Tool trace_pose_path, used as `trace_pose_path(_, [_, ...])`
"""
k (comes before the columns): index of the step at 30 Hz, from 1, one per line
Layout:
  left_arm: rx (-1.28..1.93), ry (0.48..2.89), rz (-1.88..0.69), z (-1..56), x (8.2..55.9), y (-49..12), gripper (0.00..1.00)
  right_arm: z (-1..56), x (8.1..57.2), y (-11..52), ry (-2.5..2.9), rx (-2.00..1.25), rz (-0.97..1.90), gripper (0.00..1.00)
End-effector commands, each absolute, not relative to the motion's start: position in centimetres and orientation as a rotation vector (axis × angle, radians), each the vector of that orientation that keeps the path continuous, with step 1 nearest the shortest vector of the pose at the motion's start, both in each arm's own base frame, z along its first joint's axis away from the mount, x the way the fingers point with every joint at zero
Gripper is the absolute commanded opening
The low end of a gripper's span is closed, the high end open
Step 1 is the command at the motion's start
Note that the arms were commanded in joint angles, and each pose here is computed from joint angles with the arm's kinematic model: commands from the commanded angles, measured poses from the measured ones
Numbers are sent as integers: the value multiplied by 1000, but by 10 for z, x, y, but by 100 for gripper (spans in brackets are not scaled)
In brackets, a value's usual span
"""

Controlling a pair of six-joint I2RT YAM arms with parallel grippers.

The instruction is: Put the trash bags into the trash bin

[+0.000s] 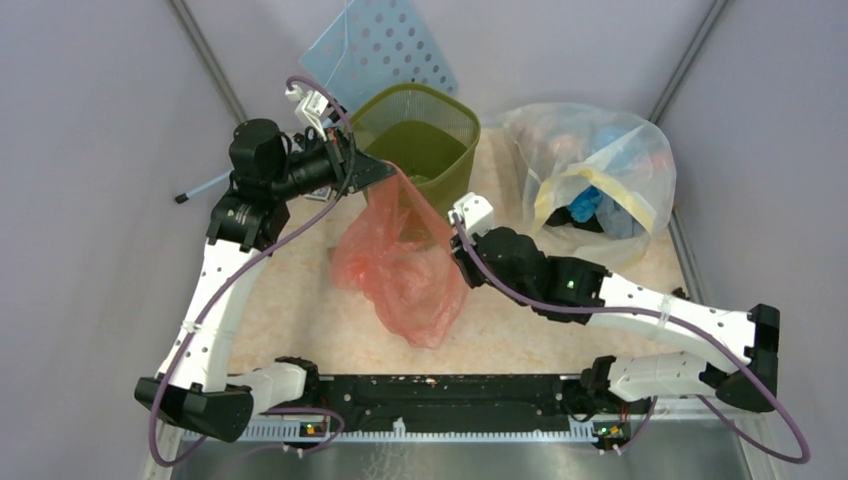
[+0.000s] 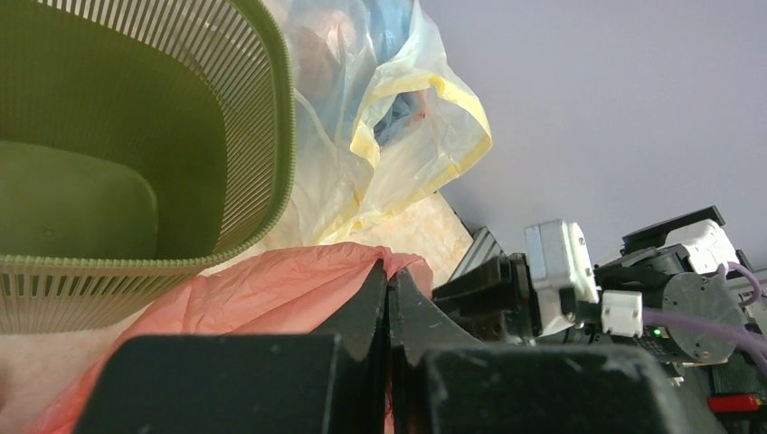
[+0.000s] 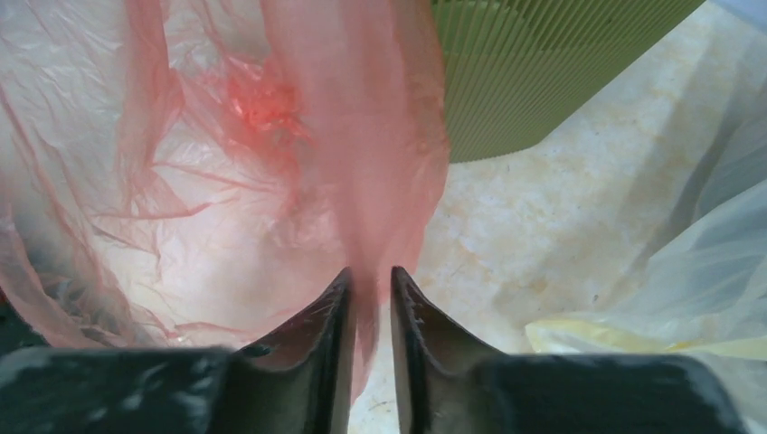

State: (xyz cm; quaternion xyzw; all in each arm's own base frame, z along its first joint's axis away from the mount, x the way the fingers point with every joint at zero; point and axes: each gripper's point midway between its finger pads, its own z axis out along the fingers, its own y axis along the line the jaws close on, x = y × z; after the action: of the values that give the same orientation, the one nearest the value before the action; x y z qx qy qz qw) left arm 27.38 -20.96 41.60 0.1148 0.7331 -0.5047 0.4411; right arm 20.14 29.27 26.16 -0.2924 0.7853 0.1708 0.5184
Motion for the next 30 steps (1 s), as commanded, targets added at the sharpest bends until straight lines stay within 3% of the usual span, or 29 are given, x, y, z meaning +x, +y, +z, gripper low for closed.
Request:
trace_pose_path(1, [341, 1726, -1230, 450, 258, -205, 0, 286, 206, 304, 1837, -641, 468, 0])
trace_pose_path(12, [407, 1378, -1247, 578, 225, -199, 0, 460, 226, 290, 1500, -520, 514, 0])
trace_pose_path(18, [385, 1134, -1232, 654, 234, -194, 0, 563, 241, 274, 1310, -429, 464, 0])
trace_pose_path(30, [222, 823, -1120, 739, 283, -171, 0, 651, 300, 240, 1170, -194, 252, 0])
